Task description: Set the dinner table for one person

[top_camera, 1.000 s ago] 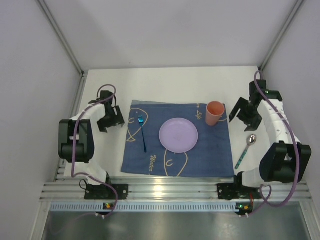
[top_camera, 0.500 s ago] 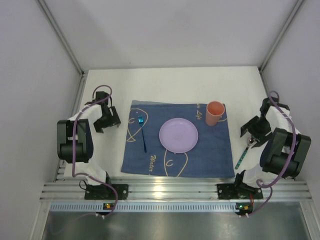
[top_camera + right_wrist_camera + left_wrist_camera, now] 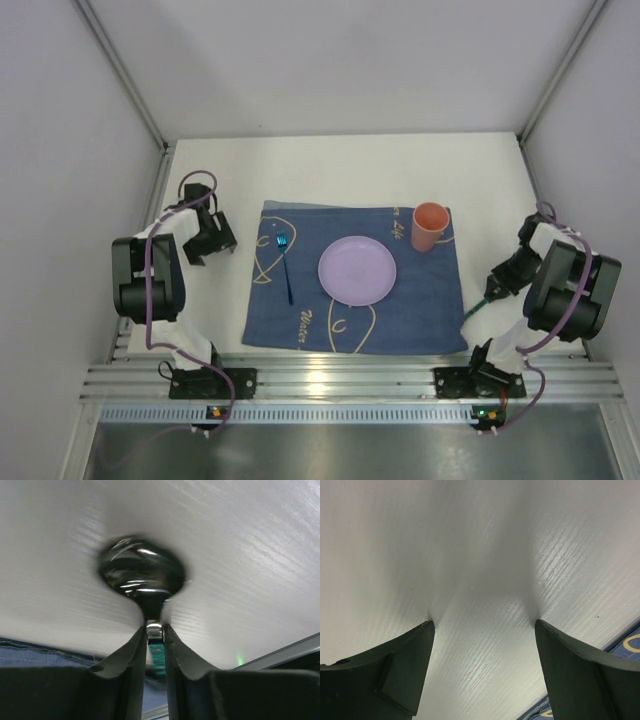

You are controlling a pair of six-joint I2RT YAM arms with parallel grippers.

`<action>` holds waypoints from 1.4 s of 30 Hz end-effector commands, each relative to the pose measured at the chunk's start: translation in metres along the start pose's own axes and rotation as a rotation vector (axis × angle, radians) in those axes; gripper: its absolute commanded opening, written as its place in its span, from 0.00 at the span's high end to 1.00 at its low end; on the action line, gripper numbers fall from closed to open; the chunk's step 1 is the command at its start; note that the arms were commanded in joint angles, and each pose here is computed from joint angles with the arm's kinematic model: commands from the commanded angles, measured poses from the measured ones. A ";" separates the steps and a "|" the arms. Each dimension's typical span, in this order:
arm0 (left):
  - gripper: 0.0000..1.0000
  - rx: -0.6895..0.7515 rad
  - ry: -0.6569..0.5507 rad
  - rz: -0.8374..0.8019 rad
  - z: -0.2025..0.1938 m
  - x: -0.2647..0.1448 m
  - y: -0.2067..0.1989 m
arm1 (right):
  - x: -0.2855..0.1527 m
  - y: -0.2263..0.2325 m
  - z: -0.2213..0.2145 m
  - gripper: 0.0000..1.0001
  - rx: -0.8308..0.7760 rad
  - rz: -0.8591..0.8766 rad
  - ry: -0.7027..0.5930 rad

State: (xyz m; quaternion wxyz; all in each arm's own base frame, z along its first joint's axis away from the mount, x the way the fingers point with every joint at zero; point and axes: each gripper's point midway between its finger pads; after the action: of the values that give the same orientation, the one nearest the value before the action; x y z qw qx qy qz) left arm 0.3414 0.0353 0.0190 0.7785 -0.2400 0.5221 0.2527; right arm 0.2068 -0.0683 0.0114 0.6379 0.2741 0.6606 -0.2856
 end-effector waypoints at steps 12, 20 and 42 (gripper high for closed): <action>0.14 -0.035 -0.024 -0.092 0.003 -0.029 -0.008 | -0.097 0.037 0.045 1.00 -0.201 -0.009 -0.351; 0.14 -0.012 -0.055 -0.145 -0.003 -0.055 -0.007 | -0.173 0.109 -0.032 1.00 -0.487 0.124 -0.515; 0.08 0.007 -0.167 -0.340 -0.013 -0.129 -0.015 | -0.064 0.163 -0.129 0.56 -0.885 0.159 -0.435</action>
State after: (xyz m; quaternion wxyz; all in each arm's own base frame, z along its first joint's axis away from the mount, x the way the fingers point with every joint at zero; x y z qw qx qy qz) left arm 0.3029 0.0020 0.1236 0.8398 -0.2975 0.4268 0.1552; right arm 0.2137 0.1175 0.0637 0.8061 -0.0459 0.5900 -0.0060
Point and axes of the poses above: each gripper's point midway between its finger pads, its own x axis out along the fingers, its own y axis along the line the jaws close on, z = x × y, and after that the axes turned 13 degrees about -x, right-handed
